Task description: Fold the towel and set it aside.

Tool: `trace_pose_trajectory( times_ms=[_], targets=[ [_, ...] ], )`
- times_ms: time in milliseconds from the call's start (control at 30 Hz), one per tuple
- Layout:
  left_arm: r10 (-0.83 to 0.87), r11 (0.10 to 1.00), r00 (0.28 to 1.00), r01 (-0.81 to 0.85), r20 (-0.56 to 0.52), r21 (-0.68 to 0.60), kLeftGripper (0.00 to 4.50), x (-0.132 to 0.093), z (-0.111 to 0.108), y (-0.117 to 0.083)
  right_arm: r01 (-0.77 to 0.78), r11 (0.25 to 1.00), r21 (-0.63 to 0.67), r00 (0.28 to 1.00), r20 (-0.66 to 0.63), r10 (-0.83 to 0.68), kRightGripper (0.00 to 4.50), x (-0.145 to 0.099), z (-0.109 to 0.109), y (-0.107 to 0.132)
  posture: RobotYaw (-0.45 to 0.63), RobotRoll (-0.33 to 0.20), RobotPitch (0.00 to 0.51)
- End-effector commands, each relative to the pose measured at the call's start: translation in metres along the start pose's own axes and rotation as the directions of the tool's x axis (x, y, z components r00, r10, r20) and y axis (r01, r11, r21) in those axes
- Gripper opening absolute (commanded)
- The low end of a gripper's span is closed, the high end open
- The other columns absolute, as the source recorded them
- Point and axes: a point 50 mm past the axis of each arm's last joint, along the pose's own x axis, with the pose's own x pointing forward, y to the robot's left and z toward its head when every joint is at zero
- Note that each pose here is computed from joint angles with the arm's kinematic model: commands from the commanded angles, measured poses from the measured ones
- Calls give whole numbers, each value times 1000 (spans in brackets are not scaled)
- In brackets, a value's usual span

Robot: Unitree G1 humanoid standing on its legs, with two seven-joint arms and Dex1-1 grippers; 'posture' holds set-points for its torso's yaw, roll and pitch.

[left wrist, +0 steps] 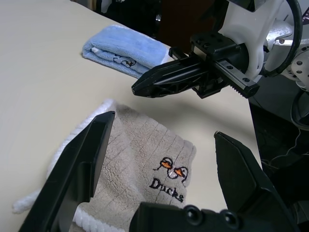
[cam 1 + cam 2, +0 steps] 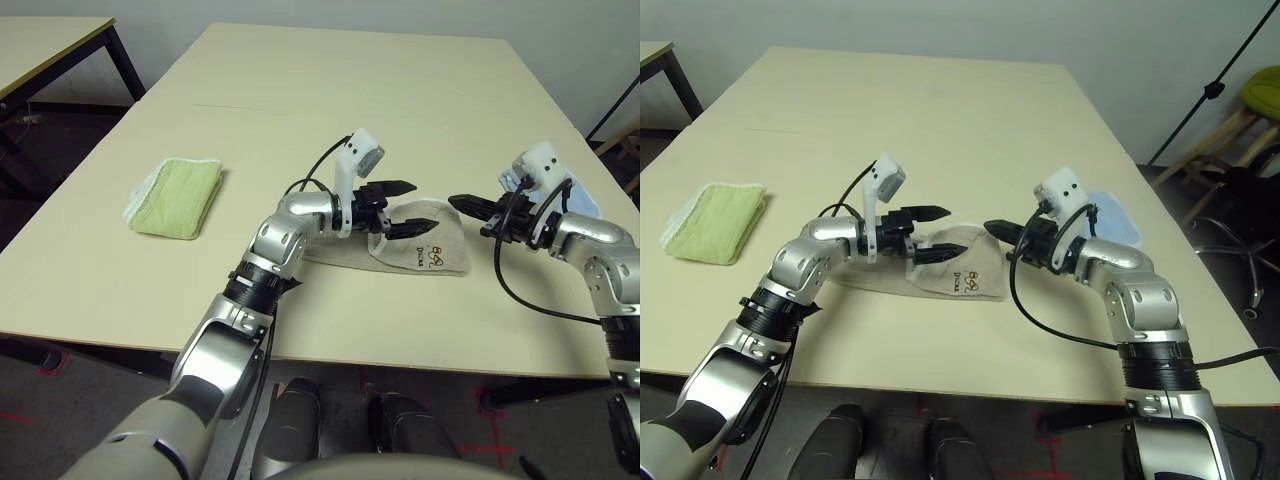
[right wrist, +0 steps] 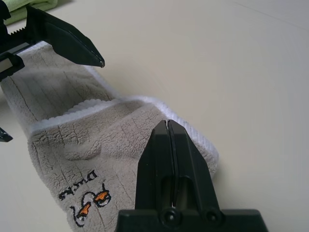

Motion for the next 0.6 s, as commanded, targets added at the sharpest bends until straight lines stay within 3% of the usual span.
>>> trace_pose_trajectory(
  times_ms=[33,600],
  targets=[
    [-21,1000,1000,21,-8,8,4308,5,6,0,14,1000,-5,1000,12,-14,0,0,1,-1,142,0,130],
    [-8,1000,1000,8,10,4,4308,4,5,0,5,1000,-7,1000,14,-5,0,0,3,-1,145,0,128]
  ],
)
